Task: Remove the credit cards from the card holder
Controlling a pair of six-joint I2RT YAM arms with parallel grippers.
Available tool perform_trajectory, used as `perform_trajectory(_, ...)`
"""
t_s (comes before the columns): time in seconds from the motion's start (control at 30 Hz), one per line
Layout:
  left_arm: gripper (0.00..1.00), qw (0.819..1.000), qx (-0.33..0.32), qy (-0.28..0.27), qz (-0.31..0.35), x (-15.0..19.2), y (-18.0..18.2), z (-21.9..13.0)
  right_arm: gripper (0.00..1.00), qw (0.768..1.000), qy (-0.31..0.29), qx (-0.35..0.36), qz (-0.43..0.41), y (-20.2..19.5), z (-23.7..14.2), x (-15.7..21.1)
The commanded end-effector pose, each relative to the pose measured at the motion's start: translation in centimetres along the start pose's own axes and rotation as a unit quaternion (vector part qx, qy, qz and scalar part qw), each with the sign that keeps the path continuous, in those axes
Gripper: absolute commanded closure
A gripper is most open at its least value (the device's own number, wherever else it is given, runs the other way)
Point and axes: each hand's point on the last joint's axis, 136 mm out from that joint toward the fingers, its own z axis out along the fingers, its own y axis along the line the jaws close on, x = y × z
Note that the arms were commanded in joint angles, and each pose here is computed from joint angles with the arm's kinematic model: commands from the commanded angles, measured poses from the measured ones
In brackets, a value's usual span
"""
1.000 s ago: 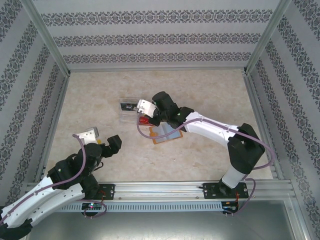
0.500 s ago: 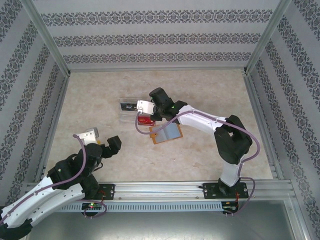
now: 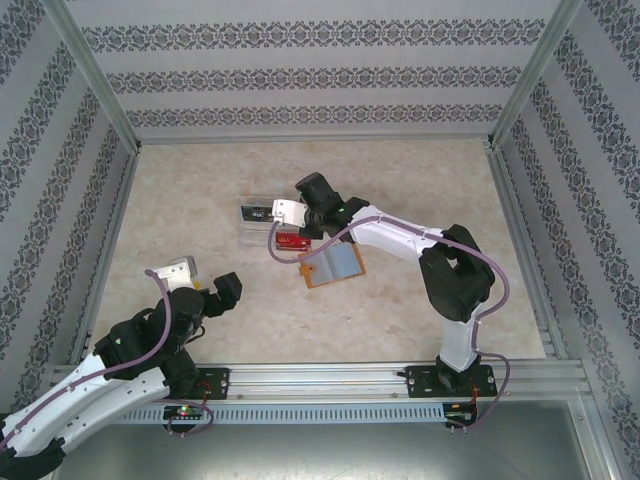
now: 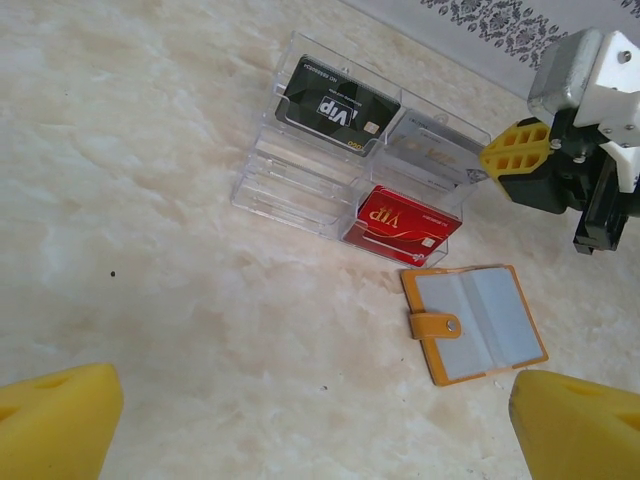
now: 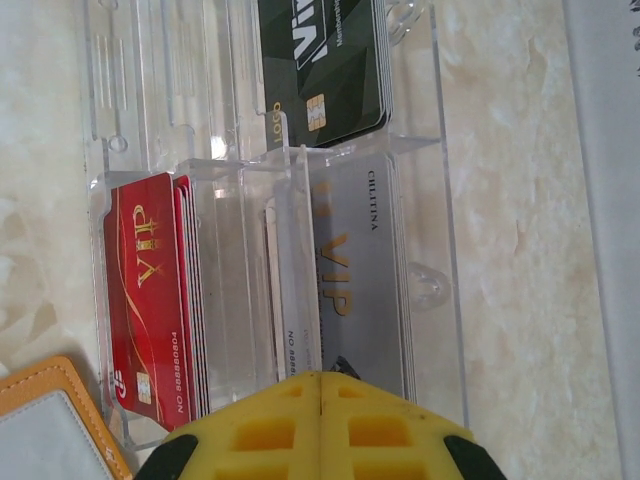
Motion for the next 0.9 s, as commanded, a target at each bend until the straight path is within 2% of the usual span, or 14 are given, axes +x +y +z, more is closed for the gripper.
perform_trajectory(0.0,0.00,1.000,-0.025,-0.003,0.010,0.2,1.3,0.1,1.00,1.000,-0.001,-0.001,0.012,-0.7,0.4,-0.1)
perform_trajectory(0.07,0.00,1.000,-0.025,-0.003,0.010,0.2,1.3,0.1,0.98,1.000,0.005,0.007,0.018,-1.0,0.6,0.1)
perform_trajectory(0.17,0.00,1.000,-0.025,-0.003,0.011,0.2,1.3,0.1,0.86,0.999,0.015,0.027,0.031,-1.9,0.8,0.4)
perform_trajectory(0.27,0.00,1.000,-0.024,-0.003,0.011,0.2,1.2,0.1,0.84,0.998,0.026,0.039,0.039,-2.4,1.0,0.7)
perform_trajectory(0.3,0.00,1.000,-0.023,-0.002,0.011,0.3,1.2,0.1,0.74,0.998,0.026,0.041,0.041,-2.5,1.1,0.7)
perform_trajectory(0.33,0.00,1.000,-0.023,-0.002,0.012,0.3,1.2,0.1,0.70,0.998,0.026,0.042,0.042,-2.5,1.1,0.8)
perform_trajectory(0.7,0.00,1.000,-0.019,-0.001,0.013,0.3,1.0,0.1,0.71,0.992,0.047,0.096,0.062,-4.8,1.3,1.1)
perform_trajectory(0.87,0.00,1.000,-0.018,-0.001,0.014,0.2,1.0,0.1,0.71,0.992,0.050,0.095,0.068,-4.7,1.7,1.2)
